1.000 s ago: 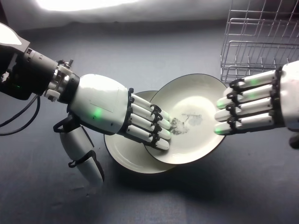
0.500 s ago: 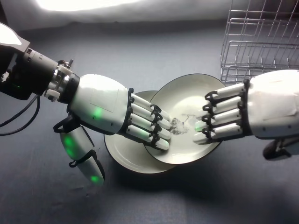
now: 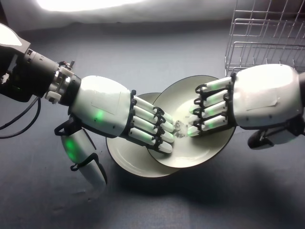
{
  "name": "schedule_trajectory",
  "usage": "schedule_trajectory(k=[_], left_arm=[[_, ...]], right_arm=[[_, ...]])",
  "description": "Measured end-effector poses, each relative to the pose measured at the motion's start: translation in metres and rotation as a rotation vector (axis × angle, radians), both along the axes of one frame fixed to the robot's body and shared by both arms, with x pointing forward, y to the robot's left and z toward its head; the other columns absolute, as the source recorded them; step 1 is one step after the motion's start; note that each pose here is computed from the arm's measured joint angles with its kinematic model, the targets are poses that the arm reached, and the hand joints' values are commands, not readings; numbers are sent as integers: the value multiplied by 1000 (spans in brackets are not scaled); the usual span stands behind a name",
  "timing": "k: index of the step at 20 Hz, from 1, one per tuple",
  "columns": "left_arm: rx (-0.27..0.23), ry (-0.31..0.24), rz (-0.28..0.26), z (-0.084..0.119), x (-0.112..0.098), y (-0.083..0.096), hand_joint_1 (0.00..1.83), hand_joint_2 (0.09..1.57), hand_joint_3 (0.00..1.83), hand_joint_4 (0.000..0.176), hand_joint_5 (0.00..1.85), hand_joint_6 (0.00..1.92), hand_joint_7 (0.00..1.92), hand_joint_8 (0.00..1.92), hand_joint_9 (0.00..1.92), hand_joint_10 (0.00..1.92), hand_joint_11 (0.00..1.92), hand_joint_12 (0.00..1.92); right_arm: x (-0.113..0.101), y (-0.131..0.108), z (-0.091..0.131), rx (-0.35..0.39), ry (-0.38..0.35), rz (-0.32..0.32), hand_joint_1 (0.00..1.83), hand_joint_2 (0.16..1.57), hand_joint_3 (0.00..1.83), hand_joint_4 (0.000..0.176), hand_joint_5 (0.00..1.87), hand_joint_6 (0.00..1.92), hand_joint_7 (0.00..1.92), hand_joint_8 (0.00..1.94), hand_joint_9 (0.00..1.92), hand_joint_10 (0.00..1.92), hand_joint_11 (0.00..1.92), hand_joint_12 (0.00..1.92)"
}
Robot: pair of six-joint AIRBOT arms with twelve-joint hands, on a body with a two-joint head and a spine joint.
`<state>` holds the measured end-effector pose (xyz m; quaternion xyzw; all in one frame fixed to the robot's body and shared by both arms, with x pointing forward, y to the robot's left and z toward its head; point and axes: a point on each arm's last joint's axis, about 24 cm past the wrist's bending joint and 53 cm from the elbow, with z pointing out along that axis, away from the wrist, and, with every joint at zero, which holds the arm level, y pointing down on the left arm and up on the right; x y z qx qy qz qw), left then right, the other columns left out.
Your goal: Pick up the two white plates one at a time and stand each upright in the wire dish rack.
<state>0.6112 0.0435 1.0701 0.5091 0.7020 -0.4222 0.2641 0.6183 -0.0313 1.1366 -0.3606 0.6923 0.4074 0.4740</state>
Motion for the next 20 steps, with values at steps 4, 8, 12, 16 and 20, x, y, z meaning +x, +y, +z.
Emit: schedule_trajectory(k=[4,8,12,16,20], left_arm=[[0,0,2,0,0,1,0,1040,4,0,47,8,20,6,0,0,6,3],[-1,2,2,0,0,1,0,1031,0,0,28,0,14,2,0,0,3,1],[-2,3,4,0,1,0,0,1022,0,0,29,1,6,1,0,0,0,0],[-5,5,6,0,1,0,0,1033,1,0,33,3,8,3,0,0,0,0],[-10,13,13,-1,2,0,0,1018,0,0,28,0,8,2,0,0,0,0]], right_arm=[[4,7,-1,9,3,0,1179,1036,4,0,479,19,445,11,418,24,0,1142],[8,11,-3,13,7,-5,1166,1050,3,0,611,18,616,14,578,38,119,1217],[10,13,-3,16,7,-3,1238,1065,0,0,776,20,832,18,794,50,347,1187],[9,15,0,38,11,6,1358,1073,0,0,987,848,1127,670,1019,851,804,947],[5,17,4,52,5,30,1393,1047,0,0,1049,809,1146,573,1105,967,903,1035]])
